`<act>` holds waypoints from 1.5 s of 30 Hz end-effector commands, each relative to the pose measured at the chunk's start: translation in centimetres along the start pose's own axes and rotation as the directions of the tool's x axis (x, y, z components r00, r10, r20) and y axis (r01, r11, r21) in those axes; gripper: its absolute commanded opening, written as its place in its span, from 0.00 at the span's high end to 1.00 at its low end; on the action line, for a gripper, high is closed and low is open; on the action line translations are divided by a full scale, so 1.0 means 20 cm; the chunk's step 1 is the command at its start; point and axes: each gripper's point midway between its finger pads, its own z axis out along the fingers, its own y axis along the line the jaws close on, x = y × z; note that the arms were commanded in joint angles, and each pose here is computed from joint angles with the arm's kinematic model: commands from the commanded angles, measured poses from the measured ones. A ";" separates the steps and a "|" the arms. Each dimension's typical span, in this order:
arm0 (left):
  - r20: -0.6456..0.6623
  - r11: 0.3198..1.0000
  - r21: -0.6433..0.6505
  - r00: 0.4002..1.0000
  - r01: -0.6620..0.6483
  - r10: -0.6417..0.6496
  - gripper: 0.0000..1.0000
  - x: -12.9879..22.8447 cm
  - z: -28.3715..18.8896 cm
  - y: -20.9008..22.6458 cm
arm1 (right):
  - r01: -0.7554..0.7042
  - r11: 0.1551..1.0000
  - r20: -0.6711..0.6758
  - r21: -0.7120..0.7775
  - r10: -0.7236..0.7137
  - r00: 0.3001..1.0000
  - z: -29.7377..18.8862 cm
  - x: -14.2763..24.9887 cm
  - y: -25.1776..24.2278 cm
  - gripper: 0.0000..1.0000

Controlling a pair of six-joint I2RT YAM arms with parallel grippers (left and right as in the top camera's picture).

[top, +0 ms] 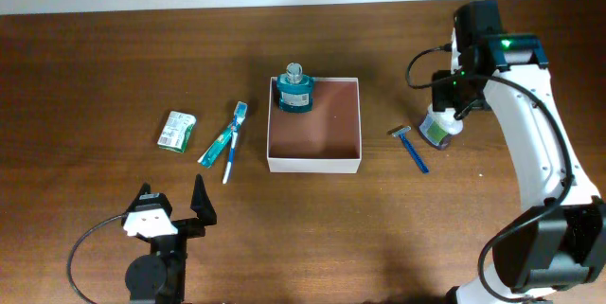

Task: Pack container
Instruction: 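Move the right gripper to the white pump soap bottle and grasp, then carry the soap bottle into the box beside the mouthwash and release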

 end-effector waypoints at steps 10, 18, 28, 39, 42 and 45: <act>0.002 1.000 0.008 1.000 -0.019 0.019 0.01 0.01 0.00 0.00 | 0.025 1.000 -0.001 0.009 -0.025 1.000 0.19 0.04 -0.04 0.47; 0.002 1.000 0.008 1.000 -0.019 0.019 0.00 0.01 0.00 0.00 | 0.016 0.999 0.013 -0.033 -0.016 1.000 0.19 0.02 -0.02 0.64; 0.002 1.000 0.008 1.000 -0.019 0.019 0.01 0.01 0.00 0.00 | 0.014 0.999 0.050 -0.050 -0.011 0.999 0.18 -0.03 0.00 0.89; 0.002 1.000 0.008 1.000 -0.019 0.019 0.01 0.01 0.00 0.00 | 0.017 0.991 0.180 -0.134 0.007 0.984 -0.11 -0.22 0.03 0.89; 0.002 1.000 0.008 1.000 -0.019 0.019 0.01 0.01 0.00 0.00 | 0.031 0.980 0.227 -0.196 0.015 0.974 -0.26 -0.28 0.06 0.88; 0.002 1.000 0.008 1.000 -0.019 0.019 0.01 0.01 0.00 0.00 | 0.047 0.965 0.264 -0.258 0.024 0.964 -0.41 -0.32 0.10 0.87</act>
